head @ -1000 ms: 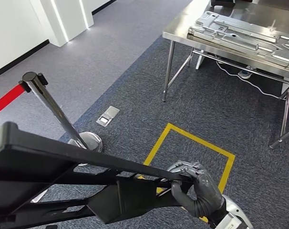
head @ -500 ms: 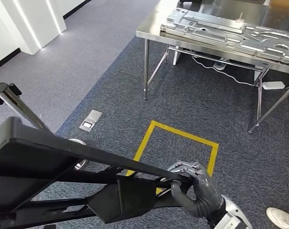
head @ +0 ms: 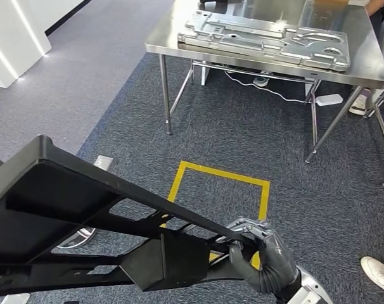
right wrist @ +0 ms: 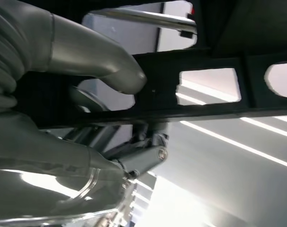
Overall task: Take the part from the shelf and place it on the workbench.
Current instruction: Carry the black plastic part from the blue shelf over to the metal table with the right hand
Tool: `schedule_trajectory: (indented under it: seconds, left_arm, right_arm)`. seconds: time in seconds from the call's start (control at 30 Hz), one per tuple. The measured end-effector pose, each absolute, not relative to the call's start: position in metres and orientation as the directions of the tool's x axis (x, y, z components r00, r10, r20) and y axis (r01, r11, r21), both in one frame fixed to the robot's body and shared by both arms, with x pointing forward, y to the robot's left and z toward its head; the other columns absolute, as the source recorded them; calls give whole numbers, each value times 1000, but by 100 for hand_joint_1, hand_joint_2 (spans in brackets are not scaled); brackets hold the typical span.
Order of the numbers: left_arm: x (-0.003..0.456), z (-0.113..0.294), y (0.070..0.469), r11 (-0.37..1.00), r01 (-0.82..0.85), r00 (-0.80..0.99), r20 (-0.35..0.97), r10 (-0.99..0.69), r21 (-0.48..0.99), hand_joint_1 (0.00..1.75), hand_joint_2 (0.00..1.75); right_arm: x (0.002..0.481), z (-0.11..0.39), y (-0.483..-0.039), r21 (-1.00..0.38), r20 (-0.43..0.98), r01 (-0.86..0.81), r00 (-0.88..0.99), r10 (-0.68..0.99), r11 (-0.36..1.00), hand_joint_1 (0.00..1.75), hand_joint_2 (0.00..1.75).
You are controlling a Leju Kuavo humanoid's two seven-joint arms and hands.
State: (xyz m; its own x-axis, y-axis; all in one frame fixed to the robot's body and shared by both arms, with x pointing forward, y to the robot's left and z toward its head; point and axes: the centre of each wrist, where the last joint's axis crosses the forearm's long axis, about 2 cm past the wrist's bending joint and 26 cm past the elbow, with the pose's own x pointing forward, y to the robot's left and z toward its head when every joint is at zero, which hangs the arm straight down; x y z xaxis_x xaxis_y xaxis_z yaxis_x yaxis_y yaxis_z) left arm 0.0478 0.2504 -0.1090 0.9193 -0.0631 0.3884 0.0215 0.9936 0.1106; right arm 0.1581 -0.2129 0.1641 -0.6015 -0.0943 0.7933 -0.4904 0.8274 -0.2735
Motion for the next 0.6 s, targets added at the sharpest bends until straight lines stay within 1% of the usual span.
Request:
schedule_trajectory:
  seconds: [0.6]
  left_arm:
    - [51, -109, 252, 994, 8, 909, 414, -53, 111, 0, 175]
  right_arm:
    - [155, 165, -211, -262, 801, -490, -591, -96, 831, 175, 175]
